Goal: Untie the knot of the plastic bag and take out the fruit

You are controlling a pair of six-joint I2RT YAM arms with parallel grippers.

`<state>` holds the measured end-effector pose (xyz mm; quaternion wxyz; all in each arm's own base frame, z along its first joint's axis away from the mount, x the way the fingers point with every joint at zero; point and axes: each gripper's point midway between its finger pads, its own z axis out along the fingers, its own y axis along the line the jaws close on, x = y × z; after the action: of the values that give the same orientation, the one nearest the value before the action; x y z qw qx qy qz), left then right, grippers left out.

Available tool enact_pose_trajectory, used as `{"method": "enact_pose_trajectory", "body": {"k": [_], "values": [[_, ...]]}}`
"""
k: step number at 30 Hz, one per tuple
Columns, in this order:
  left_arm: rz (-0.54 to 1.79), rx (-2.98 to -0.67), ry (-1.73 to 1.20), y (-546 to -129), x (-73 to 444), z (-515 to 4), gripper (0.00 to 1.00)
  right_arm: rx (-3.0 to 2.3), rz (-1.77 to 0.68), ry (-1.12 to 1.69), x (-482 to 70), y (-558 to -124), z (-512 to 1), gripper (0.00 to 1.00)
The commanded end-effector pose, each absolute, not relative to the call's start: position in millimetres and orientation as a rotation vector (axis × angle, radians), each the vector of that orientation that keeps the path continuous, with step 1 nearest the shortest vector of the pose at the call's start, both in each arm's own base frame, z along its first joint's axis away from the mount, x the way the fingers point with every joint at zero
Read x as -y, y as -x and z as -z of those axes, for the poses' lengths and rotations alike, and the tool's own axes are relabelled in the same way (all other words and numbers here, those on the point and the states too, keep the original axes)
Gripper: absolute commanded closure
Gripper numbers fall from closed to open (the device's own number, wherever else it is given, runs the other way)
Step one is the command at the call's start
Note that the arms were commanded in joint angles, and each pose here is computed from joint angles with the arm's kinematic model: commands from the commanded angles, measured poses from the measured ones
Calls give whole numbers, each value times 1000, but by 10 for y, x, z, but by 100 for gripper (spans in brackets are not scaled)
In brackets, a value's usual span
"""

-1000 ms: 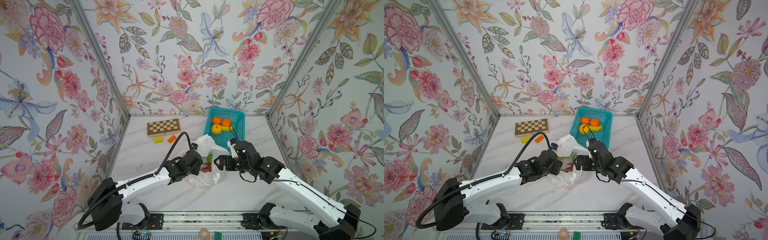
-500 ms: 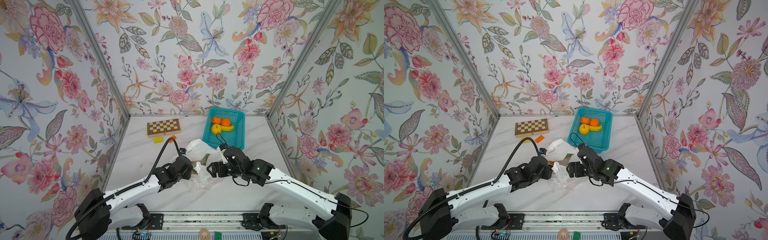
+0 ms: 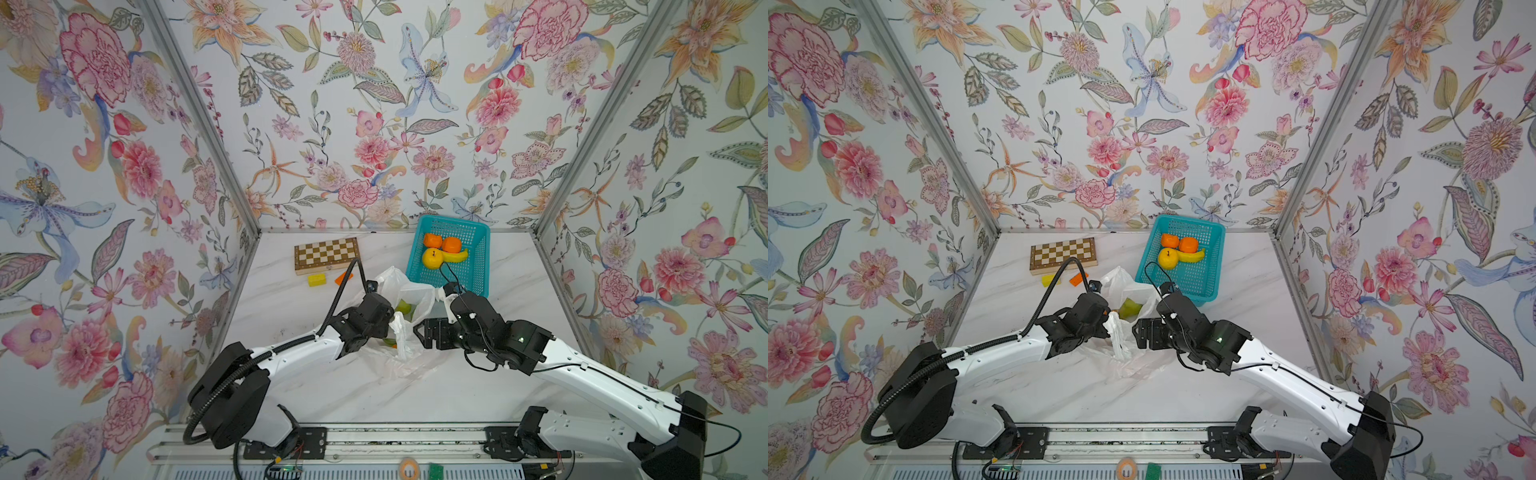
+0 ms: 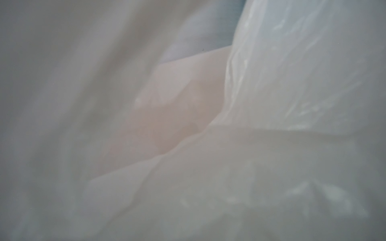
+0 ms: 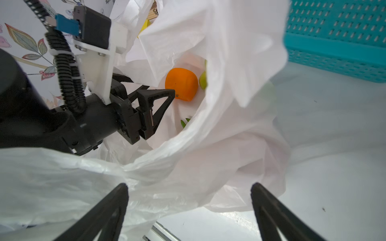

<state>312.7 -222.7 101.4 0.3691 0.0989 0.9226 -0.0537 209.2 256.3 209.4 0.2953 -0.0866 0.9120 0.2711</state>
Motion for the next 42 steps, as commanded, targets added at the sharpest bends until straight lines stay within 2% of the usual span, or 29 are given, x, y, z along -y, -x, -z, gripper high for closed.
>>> {"method": "enact_pose_trajectory", "body": {"k": [1, 5, 9, 18, 22, 25, 30, 42], "values": [[107, -2304, -278, -3377, 2296, -1141, 23, -2394, -734, 203, -2566, -2110, -2168, 7], [74, -2334, -286, -3533, 2325, -970, 17, -2396, -737, 207, -2581, -2110, -2175, 6], [79, -2373, -296, -3634, 2355, -826, 17, -2394, -742, 203, -2582, -2102, -2195, 5], [43, -2462, -320, -3643, 2361, -504, 29, -2371, -755, 182, -2545, -2088, -2278, 5], [43, -2476, -331, -3609, 2352, -475, 43, -2362, -763, 180, -2558, -2091, -2316, 4], [76, -2465, -323, -3594, 2371, -565, 51, -2361, -763, 180, -2564, -2099, -2328, 4], [163, -2429, -308, -3560, 2427, -812, 57, -2344, -771, 170, -2570, -2119, -2368, 4], [399, -2287, -283, -3358, 2480, -1421, 60, -2274, -770, 111, -2532, -2211, -2502, 2]]}}
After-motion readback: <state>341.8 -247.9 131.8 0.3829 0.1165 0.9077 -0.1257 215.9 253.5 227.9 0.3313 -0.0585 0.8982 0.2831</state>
